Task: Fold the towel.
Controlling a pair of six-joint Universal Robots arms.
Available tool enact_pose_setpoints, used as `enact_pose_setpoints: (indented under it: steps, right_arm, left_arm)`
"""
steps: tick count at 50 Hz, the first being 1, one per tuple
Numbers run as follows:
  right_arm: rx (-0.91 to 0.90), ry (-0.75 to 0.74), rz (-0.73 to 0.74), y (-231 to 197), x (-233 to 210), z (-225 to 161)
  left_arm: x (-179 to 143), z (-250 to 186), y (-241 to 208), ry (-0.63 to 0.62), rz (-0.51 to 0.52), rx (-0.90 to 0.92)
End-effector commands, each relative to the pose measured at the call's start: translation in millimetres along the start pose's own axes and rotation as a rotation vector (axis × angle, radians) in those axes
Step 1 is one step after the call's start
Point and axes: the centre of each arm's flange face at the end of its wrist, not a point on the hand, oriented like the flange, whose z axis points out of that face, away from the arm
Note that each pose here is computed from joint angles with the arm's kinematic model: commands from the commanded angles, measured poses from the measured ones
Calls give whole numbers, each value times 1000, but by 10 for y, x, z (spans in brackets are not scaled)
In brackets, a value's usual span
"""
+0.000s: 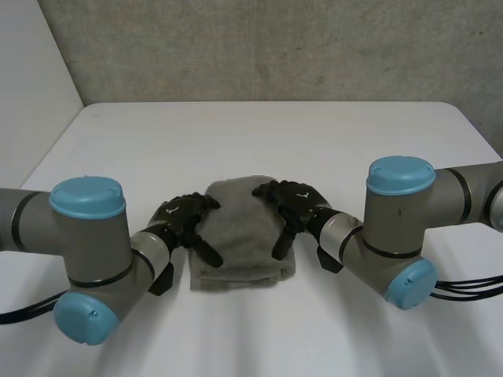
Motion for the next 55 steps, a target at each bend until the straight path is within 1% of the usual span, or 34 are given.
enact_pose_setpoints:
  steps: [1, 7, 12, 14, 15, 17, 18, 19, 20, 22, 23, 24, 25, 26, 28, 29, 31, 32, 34, 35, 37, 39, 40, 41, 44, 55]
  right_arm:
    - [-1, -12, -10, 33, -31, 68]
    - [-20, -7, -9, 63, -28, 94]
    - [-26, -7, -38, -5, -42, 61]
    - [-7, -5, -70, -154, -68, -20]
    - [-6, -5, -70, -155, -68, -20]
    - [33, 13, -96, -360, -58, -134]
    - [33, 13, -97, -361, -58, -135]
    - [49, 28, -109, -450, -53, -194]
    - [50, 28, -109, -451, -53, -195]
    - [64, 95, -127, -592, 18, -341]
    - [64, 95, -127, -593, 19, -342]
    - [74, 136, -138, -659, 69, -412]
    - [90, 184, -150, -734, 136, -479]
    - [90, 184, -150, -734, 137, -480]
    - [120, 271, -171, -878, 259, -605]
    - [120, 271, -171, -879, 260, -605]
    - [177, 329, -182, -1074, 328, -714]
    - [177, 329, -182, -1075, 329, -714]
    - [244, 359, -193, -1297, 386, -838]
    - [244, 359, -193, -1298, 386, -838]
    - [307, 381, -202, -1503, 430, -961]
    - [328, 382, -210, -1570, 430, -1001]
    - [342, 382, -212, -1612, 420, -1032]
    - [342, 382, -212, -1612, 420, -1032]
    - [352, 393, -213, -1642, 410, -1073]
    - [352, 422, -206, -1652, 501, -1078]
  left_arm:
    - [-41, -49, 96, -9, 2, -34]
    - [-38, -57, 111, -9, 2, -38]
    - [-23, -55, 27, -6, 6, -12]
    - [-2, -79, -91, 0, 8, 24]
    - [-2, -79, -92, 0, 8, 24]
    - [-3, -95, -166, -2, 8, 46]
    - [-2, -116, -254, -2, 9, 73]
    - [11, -144, -339, 0, 10, 100]
    - [11, -144, -340, 0, 10, 101]
    - [37, -211, -518, 7, 14, 157]
    - [37, -211, -519, 7, 14, 157]
    - [47, -243, -616, 9, 15, 188]
    - [48, -243, -617, 9, 15, 188]
    - [53, -282, -715, 9, 16, 216]
    - [82, -336, -882, 18, 19, 269]
    - [82, -336, -882, 18, 19, 269]
    - [133, -372, -1114, 33, 22, 336]
    - [133, -372, -1115, 34, 22, 336]
    - [150, -449, -1325, 33, 27, 375]
    - [150, -449, -1326, 33, 27, 375]
    - [91, -509, -1482, 5, 17, 378]
    - [91, -509, -1483, 5, 17, 378]
    - [66, -544, -1567, -6, 16, 385]
    - [50, -593, -1659, -13, 14, 399]
    - [24, -652, -1740, -22, 13, 418]
    - [-26, -713, -1769, -39, 11, 422]
